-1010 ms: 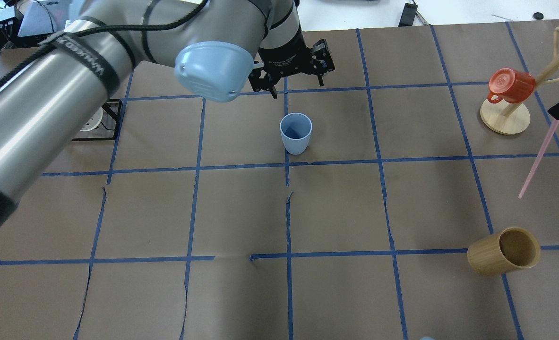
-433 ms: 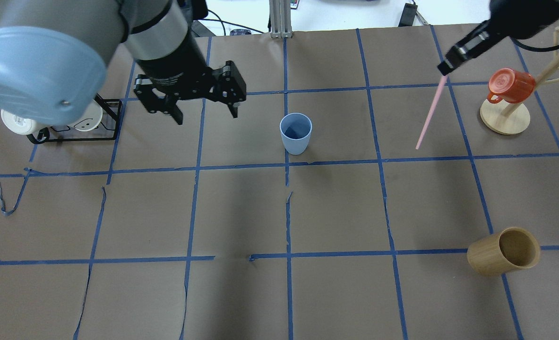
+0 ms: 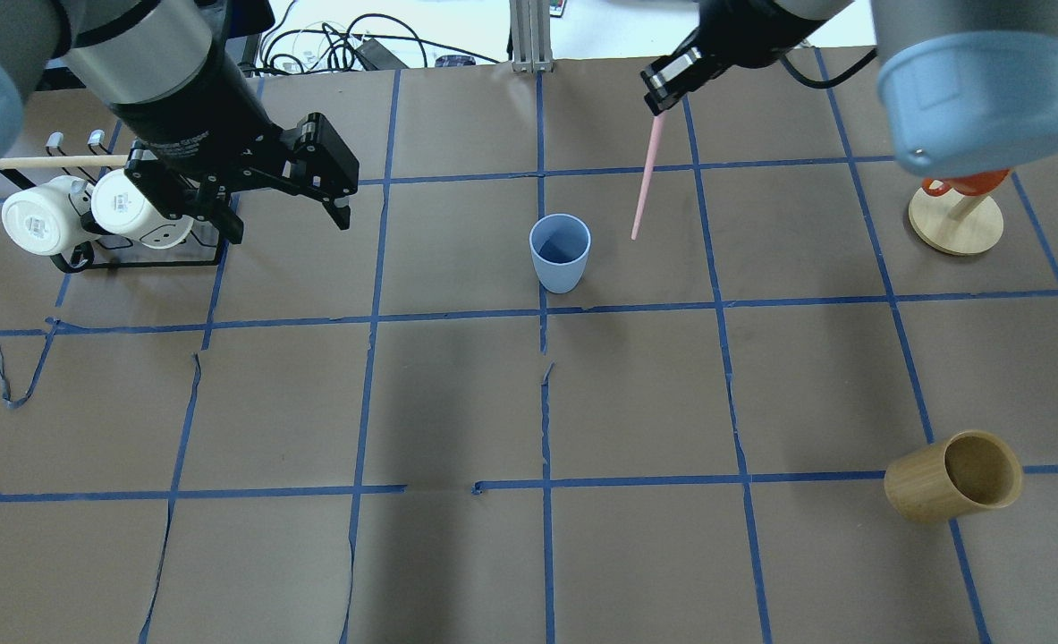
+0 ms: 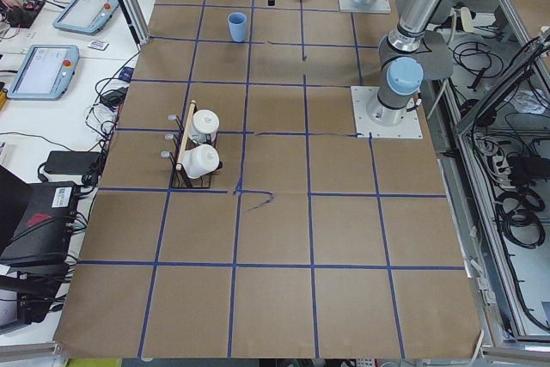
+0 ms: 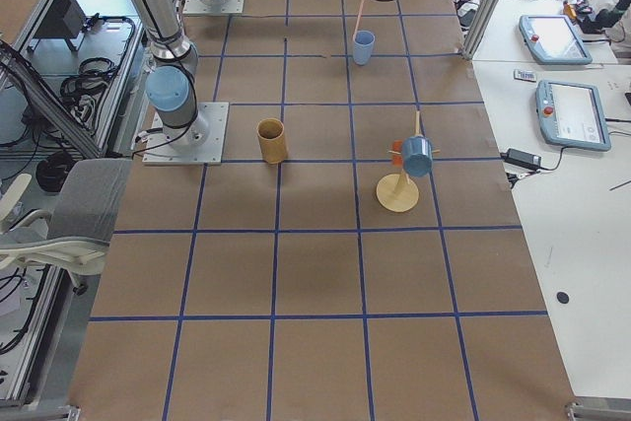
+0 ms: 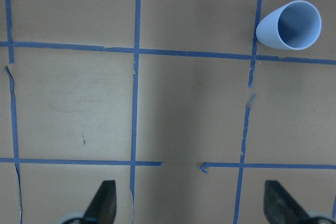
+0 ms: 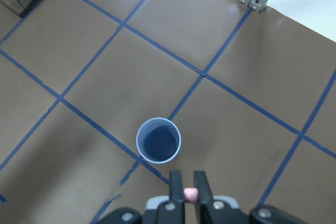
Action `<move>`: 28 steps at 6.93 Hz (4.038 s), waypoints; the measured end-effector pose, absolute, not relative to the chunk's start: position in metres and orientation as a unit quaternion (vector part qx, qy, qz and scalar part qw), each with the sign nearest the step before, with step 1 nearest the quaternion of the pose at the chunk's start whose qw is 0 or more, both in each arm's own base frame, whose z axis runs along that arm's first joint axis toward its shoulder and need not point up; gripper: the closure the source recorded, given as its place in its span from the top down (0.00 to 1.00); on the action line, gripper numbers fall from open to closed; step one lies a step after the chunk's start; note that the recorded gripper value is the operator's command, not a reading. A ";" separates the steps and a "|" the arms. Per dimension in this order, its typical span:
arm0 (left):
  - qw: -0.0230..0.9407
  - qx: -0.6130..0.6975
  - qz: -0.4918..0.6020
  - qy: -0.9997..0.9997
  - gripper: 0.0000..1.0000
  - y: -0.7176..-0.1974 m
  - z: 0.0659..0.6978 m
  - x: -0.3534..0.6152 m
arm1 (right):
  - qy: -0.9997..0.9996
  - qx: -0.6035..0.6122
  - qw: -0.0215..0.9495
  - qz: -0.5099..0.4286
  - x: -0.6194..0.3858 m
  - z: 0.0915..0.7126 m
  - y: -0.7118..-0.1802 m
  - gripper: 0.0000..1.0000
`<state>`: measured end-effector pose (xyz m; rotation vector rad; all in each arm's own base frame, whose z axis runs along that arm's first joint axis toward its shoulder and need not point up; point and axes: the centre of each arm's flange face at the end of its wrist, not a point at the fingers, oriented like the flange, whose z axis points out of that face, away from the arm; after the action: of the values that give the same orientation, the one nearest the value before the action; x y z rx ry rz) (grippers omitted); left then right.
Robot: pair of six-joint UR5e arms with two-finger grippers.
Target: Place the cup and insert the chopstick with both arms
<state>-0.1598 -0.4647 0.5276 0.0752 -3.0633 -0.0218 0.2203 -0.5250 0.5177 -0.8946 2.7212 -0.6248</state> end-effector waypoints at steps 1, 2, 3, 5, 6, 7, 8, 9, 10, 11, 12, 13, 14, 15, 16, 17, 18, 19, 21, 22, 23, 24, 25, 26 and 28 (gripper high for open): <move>0.039 0.013 -0.006 -0.999 1.00 -0.467 0.527 -0.151 | 0.918 -0.309 0.109 -0.223 0.242 0.505 -0.533 0.00; 0.040 0.005 -0.005 -0.999 1.00 -0.468 0.526 -0.146 | 0.914 -0.315 0.111 -0.232 0.257 0.491 -0.542 0.00; 0.042 0.002 -0.004 -0.999 1.00 -0.469 0.527 -0.144 | 0.912 -0.317 0.114 -0.236 0.267 0.482 -0.546 0.00; 0.044 0.002 -0.003 -0.999 1.00 -0.469 0.527 -0.144 | 0.914 -0.311 0.122 -0.232 0.285 0.472 -0.544 0.00; 0.045 0.003 -0.003 -0.999 1.00 -0.469 0.528 -0.143 | 0.914 -0.310 0.122 -0.231 0.288 0.470 -0.543 0.00; 0.045 0.003 -0.003 -0.999 1.00 -0.470 0.528 -0.142 | 0.915 -0.308 0.121 -0.230 0.289 0.467 -0.544 0.00; 0.046 0.004 -0.003 -0.999 1.00 -0.470 0.528 -0.142 | 0.916 -0.308 0.120 -0.227 0.289 0.462 -0.545 0.00; 0.046 0.004 -0.003 -0.999 1.00 -0.470 0.528 -0.142 | 0.917 -0.307 0.119 -0.225 0.289 0.453 -0.544 0.00; 0.046 0.004 -0.003 -0.999 1.00 -0.470 0.527 -0.141 | 0.916 -0.307 0.118 -0.227 0.288 0.444 -0.542 0.00; 0.046 0.005 -0.003 -0.999 1.00 -0.470 0.527 -0.141 | 0.916 -0.307 0.117 -0.229 0.288 0.437 -0.541 0.00; 0.046 0.005 -0.003 -0.999 1.00 -0.470 0.527 -0.141 | 0.916 -0.307 0.117 -0.230 0.288 0.433 -0.540 0.68; 0.047 0.005 -0.003 -0.999 1.00 -0.470 0.528 -0.141 | 0.916 -0.307 0.117 -0.231 0.288 0.431 -0.540 1.00; 0.047 0.004 -0.002 -0.999 1.00 -0.470 0.528 -0.141 | 0.916 -0.306 0.117 -0.231 0.288 0.430 -0.541 1.00; 0.047 0.004 -0.002 -0.999 1.00 -0.470 0.528 -0.141 | 0.917 -0.303 0.117 -0.232 0.287 0.432 -0.541 1.00; 0.047 0.004 -0.002 -0.999 1.00 -0.470 0.529 -0.141 | 0.919 -0.295 0.117 -0.233 0.287 0.435 -0.542 1.00; 0.047 0.005 -0.002 -0.999 1.00 -0.470 0.529 -0.141 | 0.924 -0.283 0.109 -0.233 0.284 0.441 -0.543 1.00; 0.047 0.004 -0.002 -0.999 1.00 -0.470 0.529 -0.141 | 0.930 -0.272 0.095 -0.227 0.278 0.448 -0.543 1.00; 0.047 0.004 -0.002 -0.999 1.00 -0.470 0.529 -0.141 | 0.941 -0.251 0.084 -0.210 0.270 0.459 -0.540 1.00; 0.047 0.008 -0.002 -0.999 1.00 -0.471 0.528 -0.137 | 0.972 -0.189 0.044 -0.130 0.231 0.470 -0.532 1.00; 0.047 0.010 -0.002 -0.999 1.00 -0.472 0.528 -0.135 | 0.984 -0.160 0.023 -0.079 0.201 0.474 -0.523 1.00; 0.047 0.011 -0.002 -0.999 1.00 -0.472 0.528 -0.134 | 0.991 -0.130 0.014 -0.028 0.175 0.478 -0.509 1.00; 0.047 0.011 -0.002 -0.999 1.00 -0.472 0.528 -0.134 | 0.995 -0.100 0.005 0.015 0.156 0.478 -0.498 1.00; 0.047 0.011 -0.003 -0.999 1.00 -0.472 0.528 -0.133 | 0.996 -0.077 -0.005 0.043 0.138 0.479 -0.491 1.00; 0.047 0.012 -0.003 -0.999 1.00 -0.472 0.527 -0.133 | 0.996 -0.063 -0.008 0.058 0.126 0.482 -0.485 1.00; 0.048 0.011 -0.003 -0.999 1.00 -0.472 0.527 -0.133 | 0.996 -0.055 -0.008 0.071 0.119 0.487 -0.475 1.00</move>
<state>-0.1329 -0.4720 0.5272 0.0341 -3.0455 -0.0094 0.1190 -0.4750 0.4871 -0.1725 3.1454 0.2235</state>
